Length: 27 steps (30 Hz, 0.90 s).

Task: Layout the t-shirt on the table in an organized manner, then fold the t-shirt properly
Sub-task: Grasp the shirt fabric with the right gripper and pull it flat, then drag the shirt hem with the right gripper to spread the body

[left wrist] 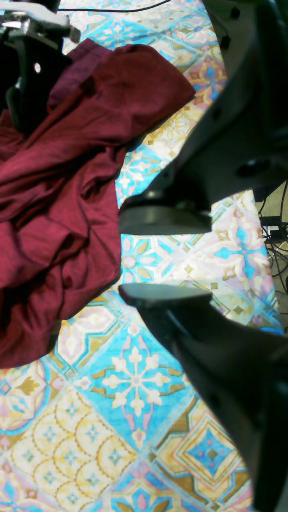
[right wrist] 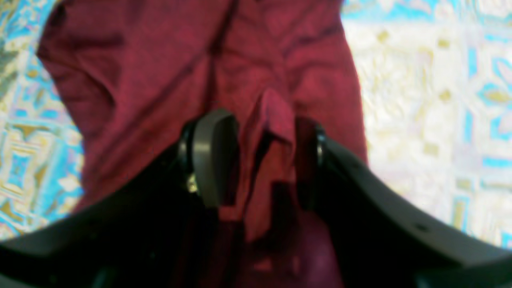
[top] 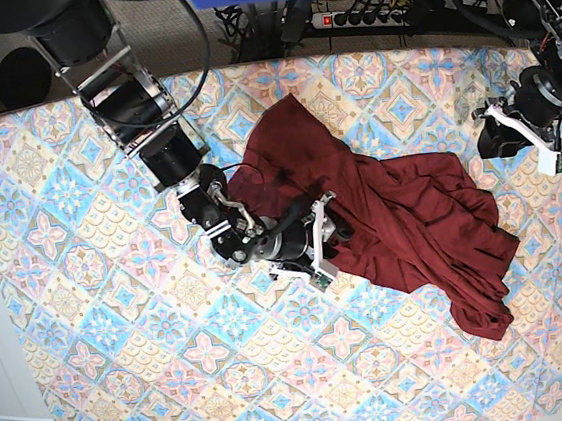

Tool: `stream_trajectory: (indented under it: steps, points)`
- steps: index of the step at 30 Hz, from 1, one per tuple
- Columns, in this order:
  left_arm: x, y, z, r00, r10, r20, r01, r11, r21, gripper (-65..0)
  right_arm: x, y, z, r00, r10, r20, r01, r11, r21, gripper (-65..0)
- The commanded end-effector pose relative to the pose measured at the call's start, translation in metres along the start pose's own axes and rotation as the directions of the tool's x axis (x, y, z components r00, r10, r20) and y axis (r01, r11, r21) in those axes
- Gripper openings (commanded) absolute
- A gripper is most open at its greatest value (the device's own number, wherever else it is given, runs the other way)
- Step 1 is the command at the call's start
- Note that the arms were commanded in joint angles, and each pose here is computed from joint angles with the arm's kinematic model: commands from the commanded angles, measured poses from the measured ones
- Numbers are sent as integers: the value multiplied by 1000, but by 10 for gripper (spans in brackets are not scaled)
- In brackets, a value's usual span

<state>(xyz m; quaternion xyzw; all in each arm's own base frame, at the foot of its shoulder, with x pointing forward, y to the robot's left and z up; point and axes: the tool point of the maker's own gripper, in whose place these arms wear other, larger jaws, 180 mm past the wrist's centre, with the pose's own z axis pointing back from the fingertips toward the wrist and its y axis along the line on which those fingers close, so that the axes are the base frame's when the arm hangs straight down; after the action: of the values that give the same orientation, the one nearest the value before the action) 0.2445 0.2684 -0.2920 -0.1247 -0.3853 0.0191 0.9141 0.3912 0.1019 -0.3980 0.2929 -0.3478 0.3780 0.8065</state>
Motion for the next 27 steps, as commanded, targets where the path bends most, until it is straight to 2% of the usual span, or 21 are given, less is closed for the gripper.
stream_trajectory:
  steps: [1,4,8,13,17,22,27]
  points:
    - [13,-1,5,999,-26,42,27,1000,-3,-471,31,-1,3,997,20,74,-20,1000,5,-396]
    - [14,-1,5,999,-27,44,27,1000,-3,-471,31,-1,3,997,20,74,-20,1000,5,-471]
    - [14,-1,5,999,-27,44,27,1000,-3,-471,33,-1,3,996,18,82,-18,1000,4,-649]
    - [14,-1,5,999,-27,44,27,1000,-3,-471,33,1,3,996,14,86,-14,1000,7,-650]
    - [14,0,5,999,-28,44,28,1000,0,-471,62,7,13,986,62,153,-64,998,8,-650]
    - [14,0,5,999,-28,44,28,1000,0,-471,90,-43,61,970,45,240,-19,994,-109,-650]
    - [26,0,6,993,-27,116,27,1000,5,-471,89,-89,97,962,15,271,43,978,-205,-650]
